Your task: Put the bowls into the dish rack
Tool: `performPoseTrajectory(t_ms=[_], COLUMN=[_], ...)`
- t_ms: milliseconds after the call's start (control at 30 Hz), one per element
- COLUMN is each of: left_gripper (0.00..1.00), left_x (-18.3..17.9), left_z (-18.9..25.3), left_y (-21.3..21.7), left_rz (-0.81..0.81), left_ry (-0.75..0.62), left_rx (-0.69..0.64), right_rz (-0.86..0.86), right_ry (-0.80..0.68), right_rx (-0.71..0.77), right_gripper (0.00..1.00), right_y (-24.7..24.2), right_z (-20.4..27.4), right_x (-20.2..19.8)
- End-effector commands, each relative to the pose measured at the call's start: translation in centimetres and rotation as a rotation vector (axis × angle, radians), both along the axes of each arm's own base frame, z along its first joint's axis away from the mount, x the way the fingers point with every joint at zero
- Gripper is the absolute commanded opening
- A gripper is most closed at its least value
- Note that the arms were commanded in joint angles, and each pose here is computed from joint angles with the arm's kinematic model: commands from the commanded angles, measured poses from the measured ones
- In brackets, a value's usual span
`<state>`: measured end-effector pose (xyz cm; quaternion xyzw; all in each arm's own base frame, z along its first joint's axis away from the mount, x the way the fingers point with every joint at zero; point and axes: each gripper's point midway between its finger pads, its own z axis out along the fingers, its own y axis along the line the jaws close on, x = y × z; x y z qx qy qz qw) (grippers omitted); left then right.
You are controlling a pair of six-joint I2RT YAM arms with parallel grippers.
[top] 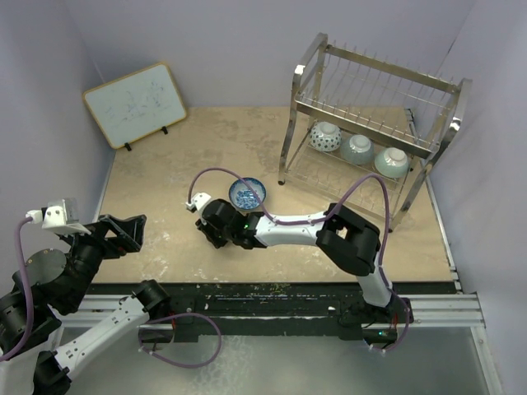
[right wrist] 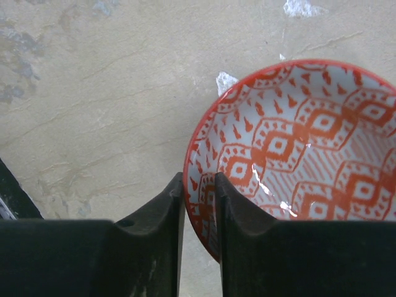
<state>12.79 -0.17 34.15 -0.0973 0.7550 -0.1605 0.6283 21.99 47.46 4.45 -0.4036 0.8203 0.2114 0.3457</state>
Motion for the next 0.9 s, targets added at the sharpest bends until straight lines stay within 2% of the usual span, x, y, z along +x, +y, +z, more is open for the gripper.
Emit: performPoseTrajectory(t_ms=[0, 100, 367, 500, 533, 600, 667, 800, 867], left_gripper=[0.99, 0.99, 0.99, 0.99, 0.99, 0.99, 0.99, 0.99, 0.99], left_x=[0.0, 0.0, 0.0, 0.2, 0.3, 0.4, 0.5, 0.5, 0.5], left_z=[0.6, 0.6, 0.6, 0.5, 0.5, 0.4, 0.3, 0.4, 0.7], left_y=[0.2, 0.2, 0.3, 0.1, 0.0, -0.2, -0.4, -0.4, -0.2], left_rz=[0.009, 0.007, 0.013, 0.010, 0.009, 0.006, 0.003, 0.003, 0.007], left_ry=[-0.020, -0.022, -0.021, -0.016, -0.015, -0.010, -0.006, -0.011, -0.019], left_rx=[-0.017, -0.018, -0.015, -0.009, -0.008, -0.005, -0.005, -0.006, -0.009], right_rz=[0.026, 0.062, 0.210, 0.209, 0.205, 0.173, 0.149, 0.073, 0.036], right_ry=[-0.030, -0.006, 0.065, 0.061, 0.051, 0.026, 0.016, 0.002, -0.012], right_rx=[0.072, 0.140, 0.430, 0.473, 0.461, 0.398, 0.328, 0.190, 0.128], right_gripper=[0.22, 0.23, 0.18, 0.19, 0.21, 0.32, 0.35, 0.55, 0.61], right_y=[1.7, 2.3, 2.9, 1.9, 1.7, 1.3, 1.1, 0.4, 0.2], right_z=[3.6, 5.9, 14.7, 16.9, 16.9, 15.7, 14.0, 10.7, 9.4], right_x=[-0.5, -1.6, -5.8, -6.1, -6.0, -5.1, -4.4, -2.9, -2.2])
